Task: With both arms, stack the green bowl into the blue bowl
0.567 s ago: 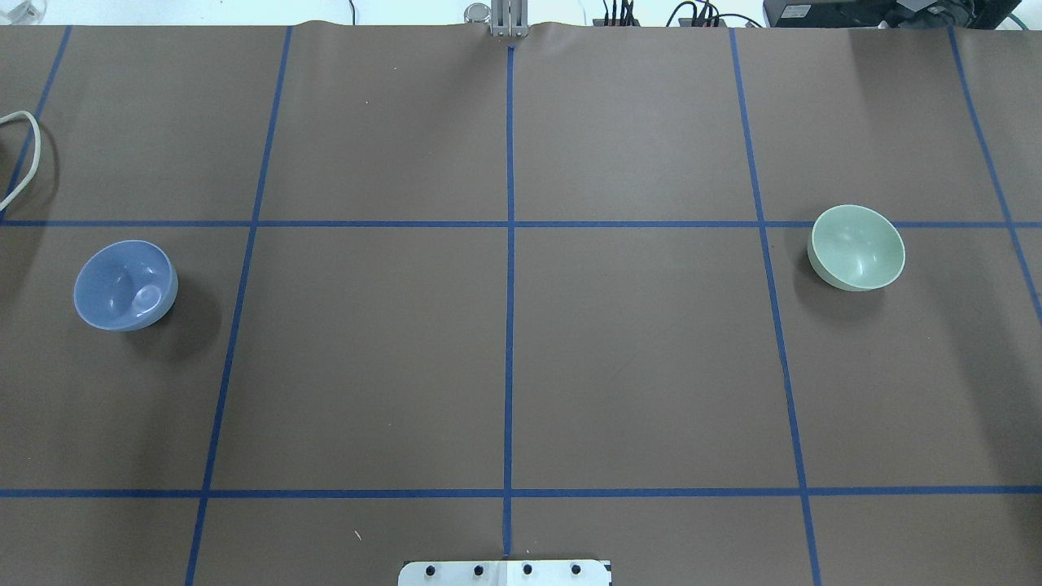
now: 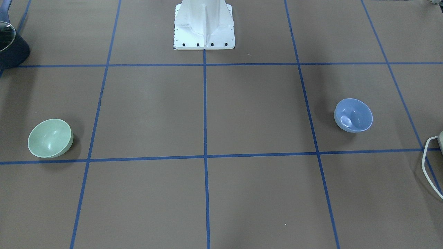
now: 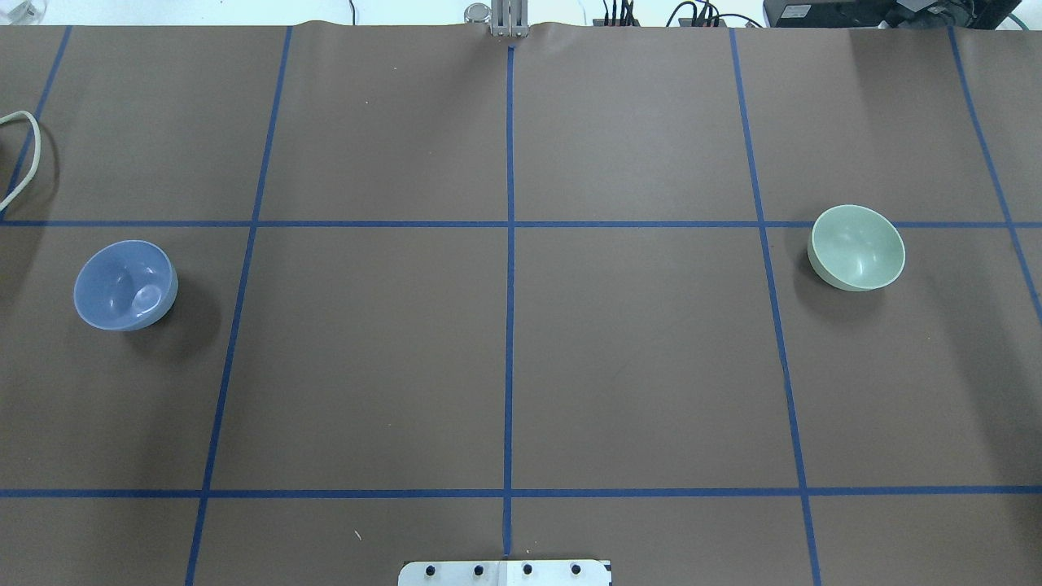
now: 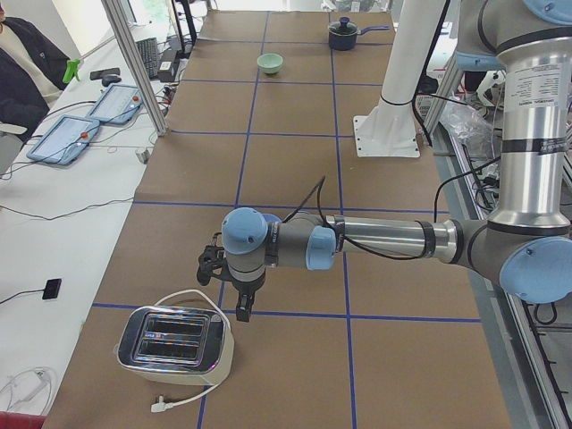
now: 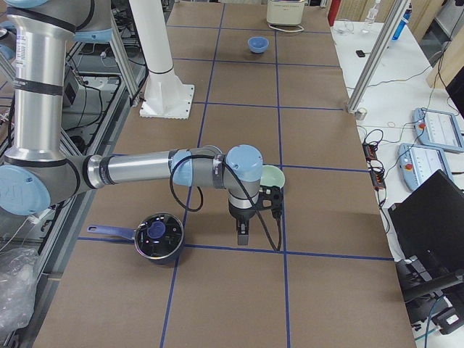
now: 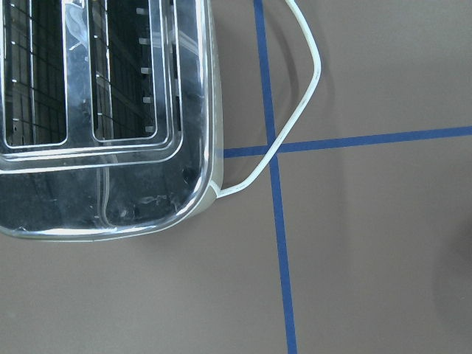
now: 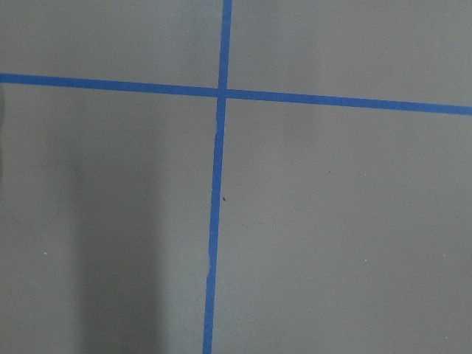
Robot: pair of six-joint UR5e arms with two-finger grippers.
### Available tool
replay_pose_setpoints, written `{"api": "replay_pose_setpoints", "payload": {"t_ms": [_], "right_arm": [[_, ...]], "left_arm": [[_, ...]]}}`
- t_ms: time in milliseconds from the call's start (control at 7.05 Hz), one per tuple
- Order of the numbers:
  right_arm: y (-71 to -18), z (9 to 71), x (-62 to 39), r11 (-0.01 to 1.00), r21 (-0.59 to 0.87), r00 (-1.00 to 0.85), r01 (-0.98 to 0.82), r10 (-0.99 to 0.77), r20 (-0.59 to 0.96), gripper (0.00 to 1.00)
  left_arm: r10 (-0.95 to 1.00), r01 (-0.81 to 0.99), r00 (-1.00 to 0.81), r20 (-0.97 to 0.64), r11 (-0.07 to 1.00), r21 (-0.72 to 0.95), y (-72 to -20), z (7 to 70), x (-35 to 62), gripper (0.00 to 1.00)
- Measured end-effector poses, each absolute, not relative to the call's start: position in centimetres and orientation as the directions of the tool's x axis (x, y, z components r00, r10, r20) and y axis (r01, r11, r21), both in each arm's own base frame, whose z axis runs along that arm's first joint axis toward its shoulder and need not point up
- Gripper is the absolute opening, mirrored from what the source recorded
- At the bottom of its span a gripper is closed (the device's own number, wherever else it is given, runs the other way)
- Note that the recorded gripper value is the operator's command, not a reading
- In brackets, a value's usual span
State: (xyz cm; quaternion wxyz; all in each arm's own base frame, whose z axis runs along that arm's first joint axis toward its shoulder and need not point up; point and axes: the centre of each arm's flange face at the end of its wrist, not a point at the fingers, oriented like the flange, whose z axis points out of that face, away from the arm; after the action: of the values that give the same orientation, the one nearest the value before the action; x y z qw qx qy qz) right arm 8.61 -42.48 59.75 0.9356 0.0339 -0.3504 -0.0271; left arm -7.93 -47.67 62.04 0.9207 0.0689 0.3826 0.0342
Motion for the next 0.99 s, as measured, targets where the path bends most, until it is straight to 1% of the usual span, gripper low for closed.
{"api": "replay_pose_setpoints", "payload": {"t_ms": [284,709,993], "right_arm": [[-43.4,59.2,8.3,0.98,0.2,0.731,0.024,-0.153,0.665,1.0],[-43.8,59.8,8.0,0.967,0.253,0.712,0.032,-0.2,0.673,1.0],[-44.9,58.4,5.8,0.952,0.302,0.704,0.04,-0.241,0.668,0.99]], "left_arm": [[0.171,-0.01,0.707,-0.686,0.973,0.232,-48.3,60.6,-8.0,0.98],[0.21,-0.003,0.691,-0.691,0.957,0.289,-49.9,59.8,-7.8,0.98],[0.268,-0.022,0.682,-0.681,0.938,0.346,-50.6,58.6,-6.5,0.98]]}}
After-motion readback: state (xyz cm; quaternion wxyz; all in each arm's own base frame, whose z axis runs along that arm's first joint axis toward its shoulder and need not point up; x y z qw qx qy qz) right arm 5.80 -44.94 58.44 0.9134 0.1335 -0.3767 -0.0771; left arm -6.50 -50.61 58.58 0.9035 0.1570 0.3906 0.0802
